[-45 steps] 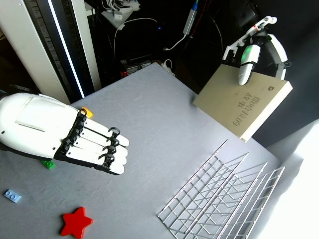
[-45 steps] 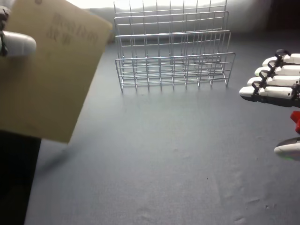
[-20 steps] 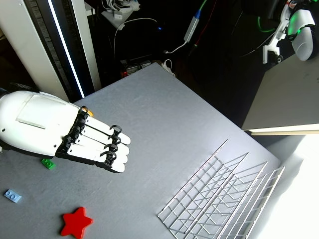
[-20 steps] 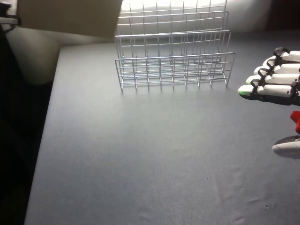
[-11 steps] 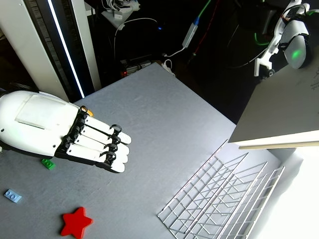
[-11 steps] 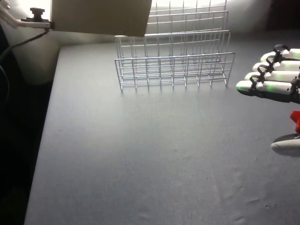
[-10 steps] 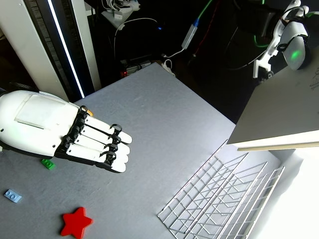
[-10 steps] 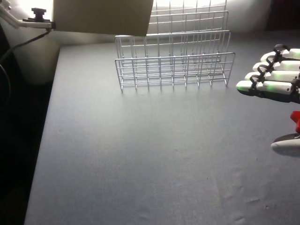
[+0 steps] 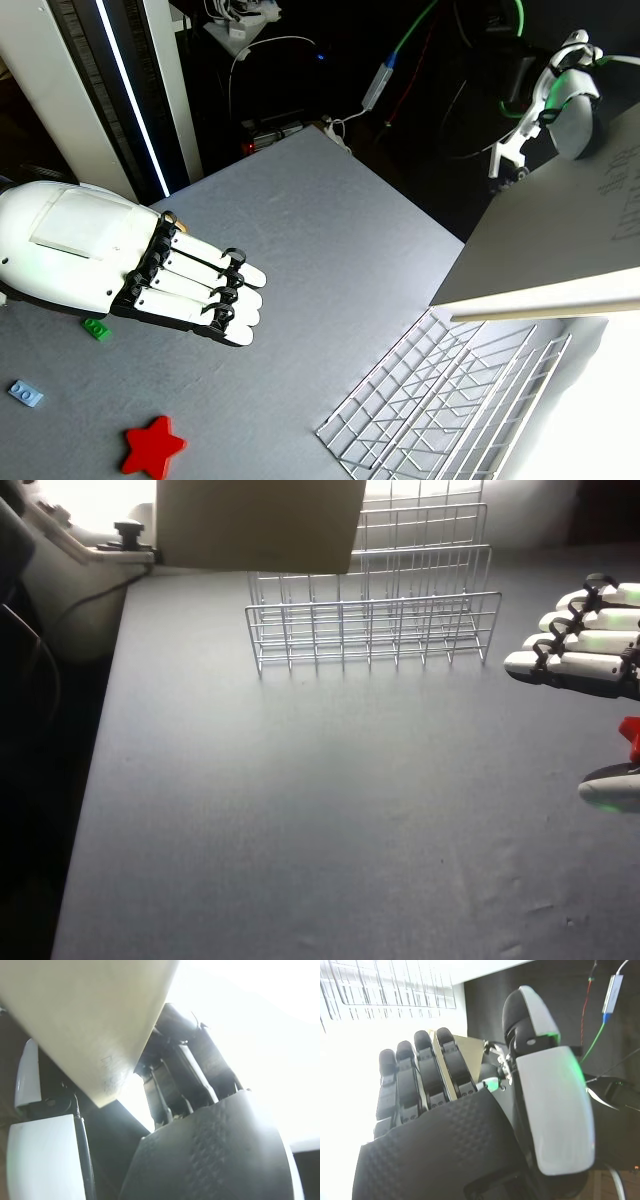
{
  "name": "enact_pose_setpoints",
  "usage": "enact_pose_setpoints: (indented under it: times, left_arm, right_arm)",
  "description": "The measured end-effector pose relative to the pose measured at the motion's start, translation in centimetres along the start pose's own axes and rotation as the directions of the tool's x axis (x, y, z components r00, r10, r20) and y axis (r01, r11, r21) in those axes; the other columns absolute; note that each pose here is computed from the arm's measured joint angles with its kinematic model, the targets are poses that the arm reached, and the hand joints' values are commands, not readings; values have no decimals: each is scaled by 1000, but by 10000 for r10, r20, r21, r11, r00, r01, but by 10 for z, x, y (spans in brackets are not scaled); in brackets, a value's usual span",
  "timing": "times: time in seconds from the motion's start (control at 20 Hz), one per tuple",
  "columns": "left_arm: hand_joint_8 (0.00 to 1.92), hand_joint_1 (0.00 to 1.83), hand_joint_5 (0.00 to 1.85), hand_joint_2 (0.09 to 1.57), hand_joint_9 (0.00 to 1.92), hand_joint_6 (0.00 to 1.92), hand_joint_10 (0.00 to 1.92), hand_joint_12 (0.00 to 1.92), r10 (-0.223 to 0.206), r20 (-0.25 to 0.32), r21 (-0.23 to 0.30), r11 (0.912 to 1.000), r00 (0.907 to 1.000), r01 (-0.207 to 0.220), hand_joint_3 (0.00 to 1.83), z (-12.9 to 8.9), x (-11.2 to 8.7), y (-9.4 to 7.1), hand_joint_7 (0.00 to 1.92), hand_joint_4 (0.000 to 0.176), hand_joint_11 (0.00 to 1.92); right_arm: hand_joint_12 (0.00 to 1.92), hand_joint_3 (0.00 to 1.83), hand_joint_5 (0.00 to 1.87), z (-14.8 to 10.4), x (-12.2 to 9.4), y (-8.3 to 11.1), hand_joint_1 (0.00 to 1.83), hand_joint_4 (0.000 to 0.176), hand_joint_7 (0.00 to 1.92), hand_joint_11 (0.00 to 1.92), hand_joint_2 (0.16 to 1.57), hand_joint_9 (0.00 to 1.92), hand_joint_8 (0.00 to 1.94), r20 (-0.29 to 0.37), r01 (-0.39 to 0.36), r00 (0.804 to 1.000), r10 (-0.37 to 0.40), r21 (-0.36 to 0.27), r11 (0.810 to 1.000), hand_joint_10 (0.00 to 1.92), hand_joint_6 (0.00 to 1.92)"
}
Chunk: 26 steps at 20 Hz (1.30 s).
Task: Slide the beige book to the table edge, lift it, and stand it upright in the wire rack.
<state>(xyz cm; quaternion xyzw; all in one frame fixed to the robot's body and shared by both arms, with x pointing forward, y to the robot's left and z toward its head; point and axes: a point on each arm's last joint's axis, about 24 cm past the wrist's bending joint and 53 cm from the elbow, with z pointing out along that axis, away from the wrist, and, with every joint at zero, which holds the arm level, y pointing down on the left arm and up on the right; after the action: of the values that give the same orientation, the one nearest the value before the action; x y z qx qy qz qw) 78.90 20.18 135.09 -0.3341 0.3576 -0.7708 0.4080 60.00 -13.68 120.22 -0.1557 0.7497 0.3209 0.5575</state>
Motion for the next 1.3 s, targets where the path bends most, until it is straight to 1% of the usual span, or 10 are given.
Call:
enact_pose_setpoints:
  times: [0.15,0.35,0.5,0.55,0.6,0.8,0.85,1.05,1.25,1.3]
  left_arm:
    - [1496,1212,694,1234,1017,1213,1564,1761,-30,-45,-153,9999,10000,29,2,0,4,12,855,0,862]
    - [1489,1213,698,1233,1005,1204,1547,1751,-43,-21,128,9999,10000,43,0,4,3,10,857,0,849]
    - [1502,1209,684,1239,1002,1220,1538,1751,-2,-48,185,9998,10000,3,2,2,2,12,849,0,859]
    - [1478,1214,702,1231,1000,1199,1527,1754,63,-67,145,9999,10000,-62,0,2,2,14,863,0,854]
    - [1462,1218,710,1226,1002,1186,1518,1751,96,-58,177,9998,9999,-95,0,1,0,14,872,0,852]
    - [1434,1219,713,1221,976,1192,1479,1726,21,-57,341,9994,10000,-19,0,1,-1,15,882,0,838]
    - [1440,1219,714,1221,988,1185,1476,1718,-11,-57,369,9993,10000,13,0,2,-1,16,881,0,847]
    - [1454,1214,702,1227,979,1208,1504,1747,-231,-159,502,9985,9996,239,1,7,7,22,871,0,839]
    - [1441,1216,709,1223,1016,1206,1512,1739,-404,-252,623,9972,9989,419,1,8,12,24,880,0,885]
    - [1447,1216,712,1223,1005,1200,1524,1750,-445,-247,609,9971,9987,459,0,7,12,27,877,0,873]
  right_arm:
    - [370,0,127,0,0,0,175,0,159,0,1197,150,1,16,0,10000,0,-11,10000,5,3]
    - [344,0,129,0,-1,1,213,0,160,0,1197,153,1,27,4,10000,-4,-21,10000,3,4]
    - [194,2,88,0,-1,1,175,0,127,0,1206,112,1,39,4,10000,-4,-31,10000,1,1]
    - [252,0,106,0,-1,1,186,0,145,0,1198,128,3,31,4,10000,-4,-23,10000,5,5]
    - [195,1,92,0,-1,1,177,0,121,0,1202,103,2,33,8,10000,-8,-26,10000,3,3]
    - [204,1,109,0,-1,1,183,0,136,0,1205,117,6,40,16,10000,-15,-30,10000,7,6]
    - [287,0,123,0,-1,1,195,0,147,0,1194,136,4,31,19,10000,-19,-23,10000,7,5]
    - [260,0,118,0,-1,1,196,0,149,0,1200,139,2,36,27,10000,-27,-28,10000,3,4]
    - [331,0,142,0,-1,1,215,0,165,0,1195,157,4,37,23,10000,-23,-27,10000,4,6]
    - [292,0,131,0,-1,1,229,0,162,0,1197,152,1,37,27,10000,-27,-27,10000,1,1]
